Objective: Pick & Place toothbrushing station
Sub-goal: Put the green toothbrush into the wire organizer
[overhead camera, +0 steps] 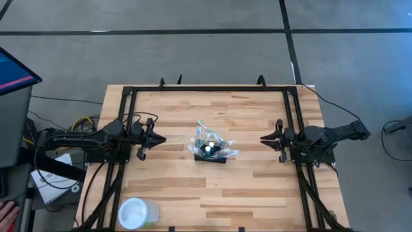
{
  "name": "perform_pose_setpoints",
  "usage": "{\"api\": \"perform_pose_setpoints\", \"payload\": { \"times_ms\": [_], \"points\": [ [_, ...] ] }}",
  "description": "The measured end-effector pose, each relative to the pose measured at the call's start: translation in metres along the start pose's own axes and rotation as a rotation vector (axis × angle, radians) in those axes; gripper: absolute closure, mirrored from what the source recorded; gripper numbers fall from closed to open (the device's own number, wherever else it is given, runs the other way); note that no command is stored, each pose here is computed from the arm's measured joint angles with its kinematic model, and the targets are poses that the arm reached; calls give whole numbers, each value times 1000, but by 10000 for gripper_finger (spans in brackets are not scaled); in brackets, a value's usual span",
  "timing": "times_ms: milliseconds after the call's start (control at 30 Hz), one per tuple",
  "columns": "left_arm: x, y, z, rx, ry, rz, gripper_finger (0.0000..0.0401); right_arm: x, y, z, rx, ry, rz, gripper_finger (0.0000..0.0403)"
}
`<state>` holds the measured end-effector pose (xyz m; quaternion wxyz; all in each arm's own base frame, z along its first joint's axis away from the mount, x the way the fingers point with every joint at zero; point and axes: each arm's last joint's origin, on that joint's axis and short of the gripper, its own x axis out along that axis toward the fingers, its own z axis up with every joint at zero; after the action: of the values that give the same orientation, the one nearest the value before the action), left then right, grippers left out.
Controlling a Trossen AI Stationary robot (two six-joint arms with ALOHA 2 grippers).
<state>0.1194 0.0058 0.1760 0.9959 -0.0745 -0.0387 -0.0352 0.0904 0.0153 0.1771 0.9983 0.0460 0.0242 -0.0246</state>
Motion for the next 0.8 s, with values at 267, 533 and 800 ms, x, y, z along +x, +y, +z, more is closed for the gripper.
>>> {"api": "perform_pose_setpoints", "payload": {
  "times_ms": [267,533,800],
  "points": [
    [0,0,0,-22,-1,0,371,0,0,-4,287,44,-3,344],
    [0,0,0,-22,-3,-1,371,0,0,-4,297,45,-6,344],
    [0,0,1,-21,-10,-2,371,0,0,-4,297,45,-6,344]
  ]
}}
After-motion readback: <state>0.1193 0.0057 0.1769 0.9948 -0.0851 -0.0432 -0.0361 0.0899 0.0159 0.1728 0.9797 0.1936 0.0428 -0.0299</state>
